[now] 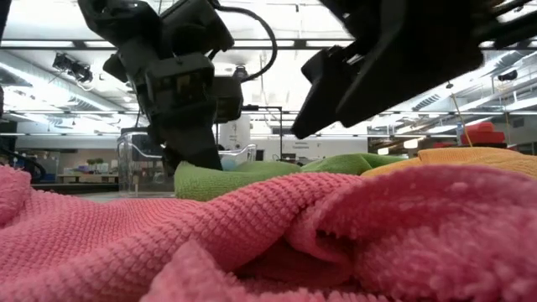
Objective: Fold microfiber towels
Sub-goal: Fold the left green microfiber towel, then put the left green microfiber towel into the transparent bin
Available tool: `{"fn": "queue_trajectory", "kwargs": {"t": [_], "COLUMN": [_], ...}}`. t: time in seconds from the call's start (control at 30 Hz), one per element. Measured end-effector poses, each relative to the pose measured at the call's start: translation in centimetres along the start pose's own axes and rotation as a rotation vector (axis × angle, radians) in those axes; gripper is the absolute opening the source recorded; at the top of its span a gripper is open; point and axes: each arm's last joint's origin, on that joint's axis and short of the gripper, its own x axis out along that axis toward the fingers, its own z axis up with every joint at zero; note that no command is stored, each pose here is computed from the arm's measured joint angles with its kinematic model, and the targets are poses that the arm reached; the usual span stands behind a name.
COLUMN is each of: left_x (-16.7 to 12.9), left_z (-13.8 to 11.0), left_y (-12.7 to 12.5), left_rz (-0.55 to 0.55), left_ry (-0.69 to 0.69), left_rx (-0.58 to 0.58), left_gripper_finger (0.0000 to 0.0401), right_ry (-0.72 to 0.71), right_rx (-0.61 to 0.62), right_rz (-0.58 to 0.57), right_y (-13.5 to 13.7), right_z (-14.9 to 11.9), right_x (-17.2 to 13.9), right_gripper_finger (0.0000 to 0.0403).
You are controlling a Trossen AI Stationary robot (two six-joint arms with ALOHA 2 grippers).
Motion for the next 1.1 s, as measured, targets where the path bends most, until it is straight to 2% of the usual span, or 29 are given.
{"fn": "queue_trajectory", "kwargs": {"t": [0.23, 0.47, 0.57, 0.93, 1.1], "left_x": [-1.3, -2.2, -2.0, -0.6, -0.6], "left_z": [0.5, 1.4, 1.6, 1.4, 1.5], "left_y": [-0.2, 0.6, 1.2, 3.2, 3.2], "left_rz": [-0.032, -0.025, -0.054, -0.148, -0.159], "left_ry": [-0.010, -0.036, -0.016, 0.096, 0.089], "left_rx": [0.072, 0.046, 0.025, -0.051, -0.060], "left_gripper_finger": [0.0222, 0.0214, 0.0218, 0.0240, 0.0263], "right_ry": [0.051, -0.022, -0.061, -0.021, -0.012], "right_rx": [-0.066, -0.118, -0.139, -0.171, -0.166], "right_rz": [-0.089, -0.097, -0.101, -0.123, -0.128], "right_y": [0.4, 0.1, -0.1, -1.4, -1.7], "right_z": [-0.7, -2.3, -2.8, -3.2, -3.2], "right_x": [-0.1, 0.5, 0.7, 0.8, 0.8], "right_gripper_finger": [0.0273, 0.0273, 0.0273, 0.0273, 0.0273]}}
